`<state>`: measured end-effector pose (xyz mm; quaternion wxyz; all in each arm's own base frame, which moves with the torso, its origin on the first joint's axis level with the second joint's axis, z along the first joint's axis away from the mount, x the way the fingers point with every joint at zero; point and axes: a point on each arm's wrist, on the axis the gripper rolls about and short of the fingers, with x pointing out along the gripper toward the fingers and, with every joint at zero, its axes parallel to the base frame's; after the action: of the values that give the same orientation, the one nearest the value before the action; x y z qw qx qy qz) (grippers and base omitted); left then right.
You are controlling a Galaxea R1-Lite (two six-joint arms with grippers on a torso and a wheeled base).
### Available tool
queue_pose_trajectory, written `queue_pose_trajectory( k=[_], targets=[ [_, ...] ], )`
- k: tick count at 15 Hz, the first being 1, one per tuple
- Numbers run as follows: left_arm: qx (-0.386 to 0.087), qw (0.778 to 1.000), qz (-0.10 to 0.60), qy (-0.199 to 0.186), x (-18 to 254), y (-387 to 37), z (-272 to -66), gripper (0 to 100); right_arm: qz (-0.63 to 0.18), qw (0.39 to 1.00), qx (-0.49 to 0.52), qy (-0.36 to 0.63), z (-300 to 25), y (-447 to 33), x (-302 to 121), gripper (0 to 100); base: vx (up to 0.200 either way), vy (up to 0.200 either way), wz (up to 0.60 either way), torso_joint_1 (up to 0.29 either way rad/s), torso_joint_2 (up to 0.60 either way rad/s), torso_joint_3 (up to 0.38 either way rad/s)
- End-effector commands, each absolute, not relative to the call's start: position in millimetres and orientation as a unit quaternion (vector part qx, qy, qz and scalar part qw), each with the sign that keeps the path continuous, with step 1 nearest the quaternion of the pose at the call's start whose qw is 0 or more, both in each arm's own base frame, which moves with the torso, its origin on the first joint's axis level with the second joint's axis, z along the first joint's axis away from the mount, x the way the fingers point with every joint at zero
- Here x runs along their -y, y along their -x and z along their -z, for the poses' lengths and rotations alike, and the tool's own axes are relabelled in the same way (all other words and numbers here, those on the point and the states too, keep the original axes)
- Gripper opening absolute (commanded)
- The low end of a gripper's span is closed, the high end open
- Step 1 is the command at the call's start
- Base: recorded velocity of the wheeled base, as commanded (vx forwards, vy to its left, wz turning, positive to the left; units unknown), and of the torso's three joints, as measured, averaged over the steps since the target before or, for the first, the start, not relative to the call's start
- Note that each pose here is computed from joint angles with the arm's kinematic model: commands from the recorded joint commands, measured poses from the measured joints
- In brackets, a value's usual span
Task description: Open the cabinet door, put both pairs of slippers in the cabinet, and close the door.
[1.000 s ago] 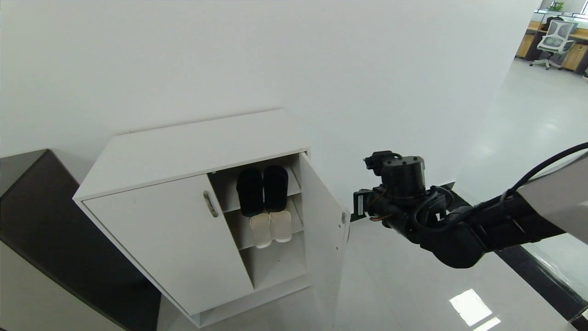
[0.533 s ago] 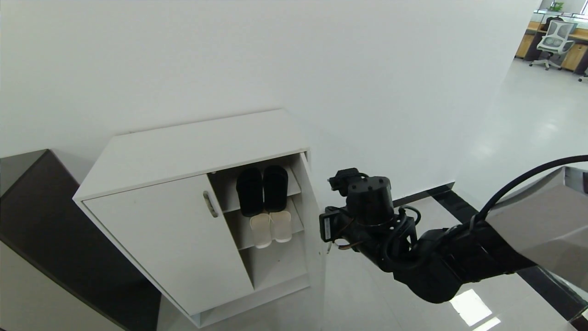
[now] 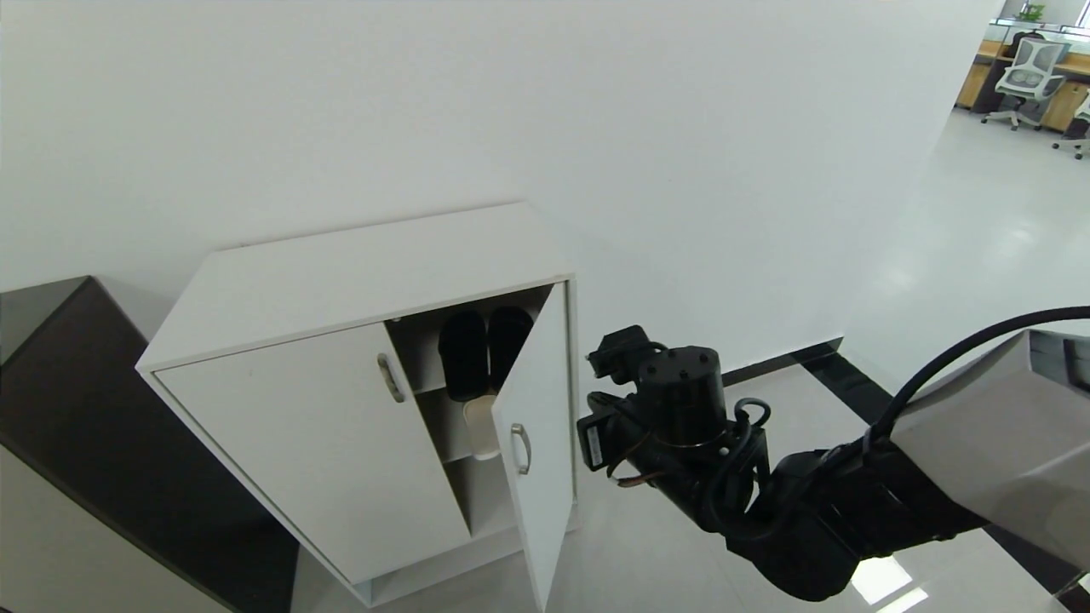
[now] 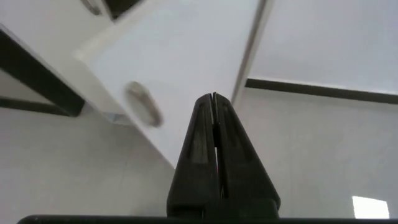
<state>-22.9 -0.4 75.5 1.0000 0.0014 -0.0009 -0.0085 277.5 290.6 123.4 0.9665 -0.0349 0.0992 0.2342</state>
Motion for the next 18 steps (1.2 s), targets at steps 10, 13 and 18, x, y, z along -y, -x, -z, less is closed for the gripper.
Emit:
queue_pose_trajectory(
  k=[10,13,18],
  targets=[
    [0.001,1.000,0.008,-0.002,0,23,-76,0,-0.210,0.974,-0.070,0.041,-129,-282,-264,0,0.000,0.000,0.42,0.003,0.00,0.001],
    [0.000,1.000,0.008,-0.002,0,23,-75,0,-0.210,0.976,-0.053,0.031,-132,-282,-263,0,0.000,0.000,0.60,0.001,0.00,0.004],
    [0.001,1.000,0.008,0.000,0,23,-76,0,-0.213,0.975,-0.028,0.050,-132,-282,-257,0,0.000,0.000,0.12,0.000,0.00,0.001]
  ],
)
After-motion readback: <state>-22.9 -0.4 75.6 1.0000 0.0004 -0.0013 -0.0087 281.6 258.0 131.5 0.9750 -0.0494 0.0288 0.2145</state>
